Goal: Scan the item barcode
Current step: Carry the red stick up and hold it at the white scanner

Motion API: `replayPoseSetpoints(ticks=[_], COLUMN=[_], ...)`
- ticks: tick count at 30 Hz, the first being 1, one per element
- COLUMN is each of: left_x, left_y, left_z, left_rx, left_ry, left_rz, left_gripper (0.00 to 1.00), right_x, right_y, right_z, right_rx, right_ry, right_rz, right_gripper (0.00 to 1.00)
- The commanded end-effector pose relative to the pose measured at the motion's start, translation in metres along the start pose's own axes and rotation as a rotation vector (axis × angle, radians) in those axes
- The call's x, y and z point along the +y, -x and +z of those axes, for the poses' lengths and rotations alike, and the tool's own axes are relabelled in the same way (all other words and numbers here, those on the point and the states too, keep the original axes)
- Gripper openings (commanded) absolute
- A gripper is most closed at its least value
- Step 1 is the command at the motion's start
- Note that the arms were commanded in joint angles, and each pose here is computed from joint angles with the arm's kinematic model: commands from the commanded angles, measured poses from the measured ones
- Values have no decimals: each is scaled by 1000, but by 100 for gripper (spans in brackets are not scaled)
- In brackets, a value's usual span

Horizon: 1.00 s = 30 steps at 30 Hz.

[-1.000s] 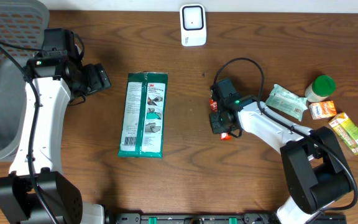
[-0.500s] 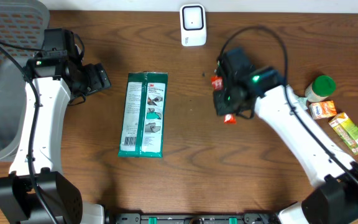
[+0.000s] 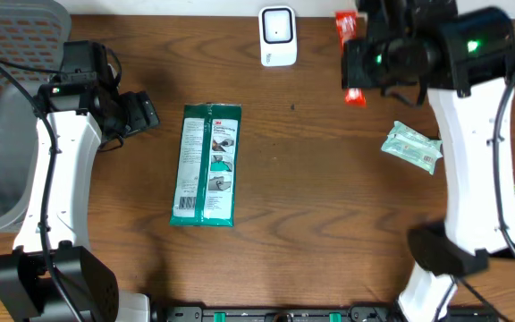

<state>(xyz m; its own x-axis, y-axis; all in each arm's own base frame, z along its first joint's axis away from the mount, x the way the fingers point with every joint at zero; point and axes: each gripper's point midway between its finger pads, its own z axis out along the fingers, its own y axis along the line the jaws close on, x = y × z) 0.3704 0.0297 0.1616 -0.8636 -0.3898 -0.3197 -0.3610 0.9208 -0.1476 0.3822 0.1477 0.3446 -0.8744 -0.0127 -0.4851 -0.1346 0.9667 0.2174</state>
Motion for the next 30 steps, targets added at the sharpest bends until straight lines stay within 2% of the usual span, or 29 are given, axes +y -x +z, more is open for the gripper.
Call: replayPoseSetpoints(ticks=[1,5,11,16,23,30], left_x=[2,2,2,2,2,2], left_y=[0,0,0,0,0,0], left_z=[1,1,1,1,1,1], left_rx=[5,5,5,5,5,5], left_ry=[5,5,5,5,5,5], left_rz=[1,1,1,1,2,2], left_gripper=[92,92,92,93,92,93], right_x=[6,5,9,8,-6,-4], right_y=[15,28,63,72,70,74], right_z=[40,105,223,287,340,346], right_rx=[43,80,9,-30,-61,-83], right_ry=[48,42,64,76,3,10], right_rz=[-10,-42,-85,-85,-46,-39], right_gripper=[1,1,1,1,1,1])
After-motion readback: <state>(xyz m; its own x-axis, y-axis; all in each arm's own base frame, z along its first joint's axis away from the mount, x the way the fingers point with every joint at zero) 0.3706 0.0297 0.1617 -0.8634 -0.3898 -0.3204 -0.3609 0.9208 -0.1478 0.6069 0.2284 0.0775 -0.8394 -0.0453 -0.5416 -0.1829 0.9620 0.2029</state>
